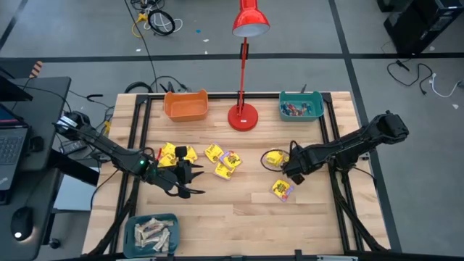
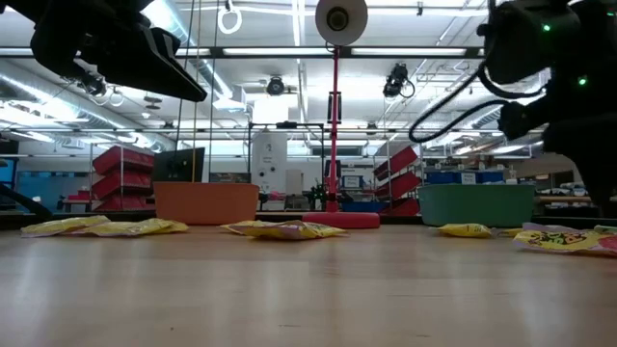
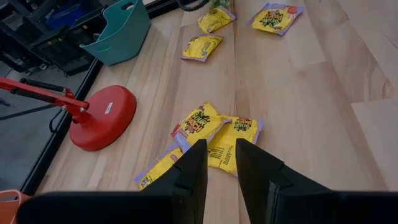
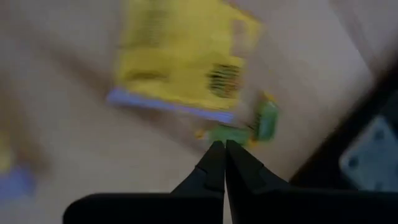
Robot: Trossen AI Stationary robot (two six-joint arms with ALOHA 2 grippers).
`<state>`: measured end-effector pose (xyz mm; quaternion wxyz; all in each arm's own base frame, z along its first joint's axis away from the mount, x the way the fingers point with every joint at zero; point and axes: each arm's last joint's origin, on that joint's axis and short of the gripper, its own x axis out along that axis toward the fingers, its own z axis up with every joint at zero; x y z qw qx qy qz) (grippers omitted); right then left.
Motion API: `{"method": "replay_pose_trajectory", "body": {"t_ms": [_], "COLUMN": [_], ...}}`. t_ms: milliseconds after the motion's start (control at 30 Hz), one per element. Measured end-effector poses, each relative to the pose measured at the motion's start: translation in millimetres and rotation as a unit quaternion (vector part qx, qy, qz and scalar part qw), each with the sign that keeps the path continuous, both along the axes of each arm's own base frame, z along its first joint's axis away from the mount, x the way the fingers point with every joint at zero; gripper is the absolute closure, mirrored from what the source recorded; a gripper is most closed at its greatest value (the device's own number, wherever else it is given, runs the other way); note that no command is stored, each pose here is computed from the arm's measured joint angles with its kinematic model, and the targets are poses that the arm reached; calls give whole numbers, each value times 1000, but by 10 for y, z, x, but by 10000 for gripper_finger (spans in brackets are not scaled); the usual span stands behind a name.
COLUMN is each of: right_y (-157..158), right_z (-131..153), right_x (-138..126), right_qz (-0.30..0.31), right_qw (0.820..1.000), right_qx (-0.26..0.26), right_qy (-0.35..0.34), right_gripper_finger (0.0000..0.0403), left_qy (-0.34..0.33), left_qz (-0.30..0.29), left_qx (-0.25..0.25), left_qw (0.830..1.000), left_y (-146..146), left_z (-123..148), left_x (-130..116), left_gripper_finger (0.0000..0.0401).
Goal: Sort candy
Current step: Put the small green candy into the green bin
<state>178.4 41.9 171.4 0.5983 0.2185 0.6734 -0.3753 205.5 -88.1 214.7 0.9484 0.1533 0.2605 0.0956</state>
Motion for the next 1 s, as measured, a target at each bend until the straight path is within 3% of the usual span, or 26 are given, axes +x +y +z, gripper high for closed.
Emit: {"method": "replay_pose_trajectory", "body": {"t_ms": [67, 167, 233, 400, 533, 700, 800, 1000], "right_y": [6, 28, 30, -16, -96, -155, -172, -171], "right_z": [29, 45, 47, 6, -69, -265, -359, -431], "right_x": [34, 78, 79, 37, 69, 137, 171, 233], "right_qz": [86, 230, 244, 164, 35, -84, -97, -107], "right_qw": [996, 970, 966, 982, 996, 990, 985, 984], "right_qx": [34, 85, 90, 77, 28, 7, 8, -5], "right_qy": [6, 6, 9, 57, 72, 117, 144, 140], "right_gripper_finger": [401, 399, 392, 358, 338, 364, 395, 398], "left_qy": [0, -1, -2, -4, -4, -4, -4, -3], "left_qz": [-1, -1, 3, 5, 4, 5, 5, 5], "left_qx": [1, 1, -5, -9, -7, -7, -7, -7], "left_qw": [1000, 1000, 1000, 1000, 1000, 1000, 1000, 1000], "left_y": [0, -1, -1, 0, 0, 1, 1, 1], "left_z": [1, 1, 1, 2, 3, 3, 3, 2], "left_x": [1, 1, 1, 1, 2, 2, 2, 2], "left_gripper_finger": [313, 313, 313, 313, 313, 313, 313, 313]}}
